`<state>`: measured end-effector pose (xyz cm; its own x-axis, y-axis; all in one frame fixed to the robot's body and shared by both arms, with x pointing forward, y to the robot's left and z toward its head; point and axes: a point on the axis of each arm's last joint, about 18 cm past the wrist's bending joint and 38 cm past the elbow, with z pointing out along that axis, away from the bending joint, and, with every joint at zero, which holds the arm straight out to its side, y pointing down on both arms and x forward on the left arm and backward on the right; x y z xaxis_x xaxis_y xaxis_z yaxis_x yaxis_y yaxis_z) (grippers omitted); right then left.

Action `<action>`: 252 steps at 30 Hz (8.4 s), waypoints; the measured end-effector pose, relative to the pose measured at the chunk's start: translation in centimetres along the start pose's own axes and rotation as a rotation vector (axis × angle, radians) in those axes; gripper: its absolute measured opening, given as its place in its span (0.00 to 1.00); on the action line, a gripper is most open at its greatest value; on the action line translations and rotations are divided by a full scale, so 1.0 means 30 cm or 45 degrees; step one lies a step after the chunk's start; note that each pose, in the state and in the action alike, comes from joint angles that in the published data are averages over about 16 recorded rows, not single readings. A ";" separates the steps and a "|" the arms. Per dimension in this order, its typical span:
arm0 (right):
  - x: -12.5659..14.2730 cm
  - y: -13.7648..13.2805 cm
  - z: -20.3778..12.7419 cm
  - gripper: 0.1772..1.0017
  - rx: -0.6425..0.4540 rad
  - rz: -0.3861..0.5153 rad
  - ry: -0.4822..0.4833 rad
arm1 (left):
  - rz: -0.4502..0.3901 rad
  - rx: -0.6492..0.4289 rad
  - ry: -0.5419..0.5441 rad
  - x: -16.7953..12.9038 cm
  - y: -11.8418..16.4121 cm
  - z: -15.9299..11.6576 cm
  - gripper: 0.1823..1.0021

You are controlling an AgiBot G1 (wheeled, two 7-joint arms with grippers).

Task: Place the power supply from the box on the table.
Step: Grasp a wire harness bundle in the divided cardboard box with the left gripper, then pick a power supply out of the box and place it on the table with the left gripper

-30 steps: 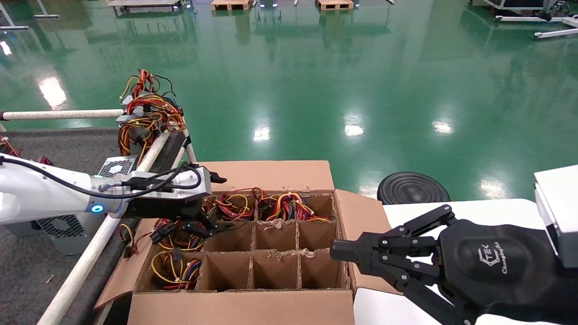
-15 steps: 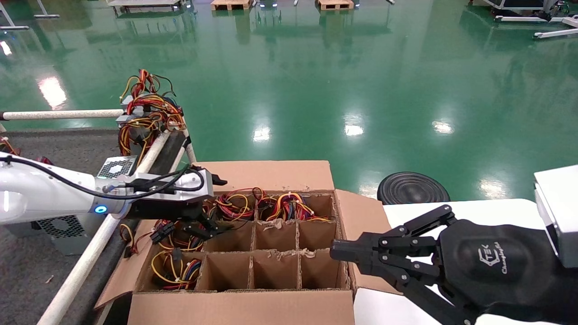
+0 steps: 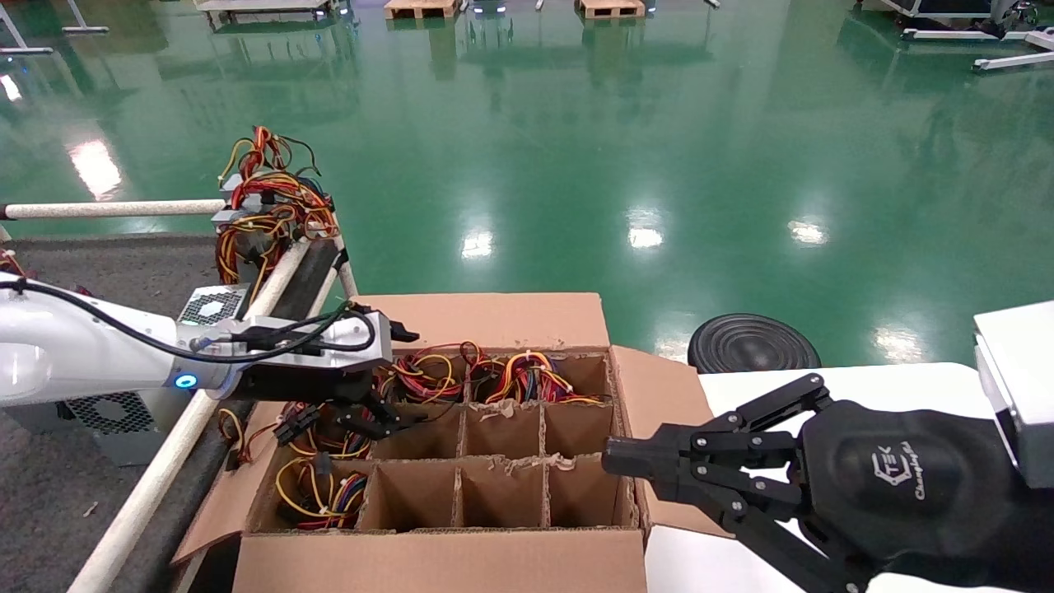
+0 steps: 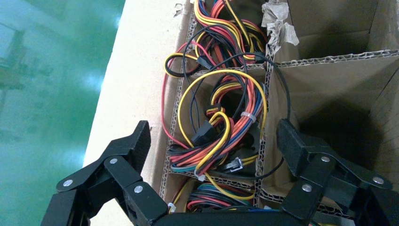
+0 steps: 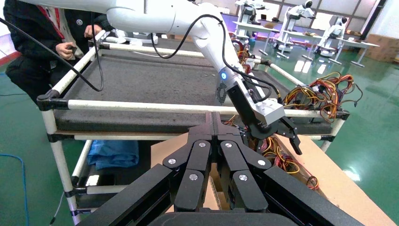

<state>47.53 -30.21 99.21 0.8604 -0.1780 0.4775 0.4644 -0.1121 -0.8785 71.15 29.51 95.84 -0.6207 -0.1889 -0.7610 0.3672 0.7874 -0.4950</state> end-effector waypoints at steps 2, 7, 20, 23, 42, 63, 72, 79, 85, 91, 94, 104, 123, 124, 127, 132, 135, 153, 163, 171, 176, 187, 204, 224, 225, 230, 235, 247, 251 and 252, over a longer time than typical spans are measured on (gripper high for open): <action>0.000 0.000 0.000 0.02 0.000 0.000 0.000 | 0.001 0.001 0.000 -0.001 -0.001 -0.001 0.99; 0.000 0.000 0.000 0.02 0.000 0.000 0.000 | 0.000 0.005 -0.001 -0.005 -0.003 -0.005 0.95; 0.000 0.000 0.000 0.02 0.000 0.000 0.000 | -0.006 0.017 -0.004 -0.011 -0.002 -0.018 0.72; 0.000 0.000 0.000 0.02 0.000 0.000 0.000 | -0.008 0.020 -0.004 -0.012 -0.003 -0.020 0.65; 0.000 0.000 0.000 0.02 0.000 0.000 0.000 | -0.025 0.063 -0.016 -0.029 -0.021 -0.046 0.18; 0.000 0.000 0.000 0.02 0.000 0.000 0.000 | 0.147 0.239 -0.159 -0.187 -0.192 -0.204 0.07; 0.000 0.000 0.000 0.02 0.000 0.000 0.000 | 0.291 0.337 -0.262 -0.279 -0.314 -0.329 0.04; 0.000 0.000 0.000 0.02 0.000 0.000 0.000 | 0.386 0.378 -0.344 -0.338 -0.389 -0.416 0.02; 0.000 0.000 0.000 0.02 0.000 0.000 0.000 | 0.452 0.379 -0.416 -0.385 -0.436 -0.475 0.02; 0.000 0.000 0.000 0.02 0.000 0.000 0.000 | 0.516 0.349 -0.508 -0.442 -0.471 -0.533 0.02; 0.000 0.000 0.000 0.02 0.000 0.000 0.000 | 0.550 0.322 -0.562 -0.474 -0.487 -0.563 0.02; 0.000 0.000 0.000 0.02 0.000 0.000 0.000 | 0.649 0.186 -0.764 -0.590 -0.522 -0.667 0.02; 0.000 0.000 0.000 0.02 0.000 0.000 0.000 | 0.712 -0.190 -1.135 -0.788 -0.504 -0.895 0.02; 0.000 0.000 0.000 0.02 0.000 0.000 0.000 | 0.713 -0.213 -1.149 -0.794 -0.497 -0.908 0.02; 0.000 0.000 0.000 0.02 0.000 0.000 0.000 | 0.711 -0.283 -1.187 -0.811 -0.473 -0.946 0.02; 0.000 0.000 0.000 0.02 0.000 0.000 0.000 | 0.696 -0.396 -1.233 -0.828 -0.422 -1.003 0.02; 0.000 0.000 0.000 0.02 0.000 0.000 0.000 | 0.681 -0.461 -1.250 -0.832 -0.385 -1.033 0.02; 0.000 0.000 0.000 0.02 0.000 0.000 0.000 | 0.538 -0.731 -1.267 -0.788 -0.136 -1.164 0.02; 0.000 0.000 0.000 0.02 0.000 0.000 0.000 | 0.456 -0.822 -1.276 -0.749 -0.029 -1.238 0.02; 0.000 0.000 0.000 0.02 0.000 0.000 0.000 | 0.407 -0.870 -1.267 -0.719 0.036 -1.269 0.02; 0.000 0.000 0.000 0.02 0.000 0.000 0.000 | 0.384 -0.892 -1.253 -0.702 0.068 -1.276 0.02; 0.000 0.000 0.000 0.02 0.000 0.000 0.000 | 0.346 -0.931 -1.217 -0.669 0.128 -1.281 0.02; 0.000 0.000 0.000 0.02 0.000 0.000 0.000 | 0.298 -0.956 -1.170 -0.632 0.188 -1.264 0.02; 0.000 0.000 0.000 0.02 0.000 0.000 0.000 | 0.262 -0.937 -1.100 -0.603 0.229 -1.189 0.02; 0.000 0.000 0.000 0.02 0.000 0.000 0.000 | 0.260 -0.936 -1.097 -0.602 0.231 -1.186 0.02; 0.000 0.000 0.000 0.02 0.000 0.000 0.000 | 0.249 -0.927 -1.082 -0.593 0.241 -1.170 0.02; 0.000 0.000 0.000 0.02 0.000 0.000 0.000 | 0.237 -0.916 -1.069 -0.584 0.251 -1.156 0.02; 0.000 0.000 0.000 0.02 0.000 0.000 0.000 | 0.203 -0.887 -1.042 -0.559 0.277 -1.130 0.02; 0.000 0.000 0.000 0.02 0.000 0.000 0.000 | 0.187 -0.882 -1.033 -0.547 0.291 -1.126 0.02; 0.000 0.000 0.000 0.02 0.000 0.000 0.000 | 0.183 -0.881 -1.031 -0.543 0.295 -1.126 0.02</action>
<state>47.53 -30.21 99.21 0.8604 -0.1780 0.4775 0.4644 -0.1121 -0.8785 61.13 59.38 118.01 0.1341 -0.2006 -0.9705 -0.2299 0.9463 -0.2274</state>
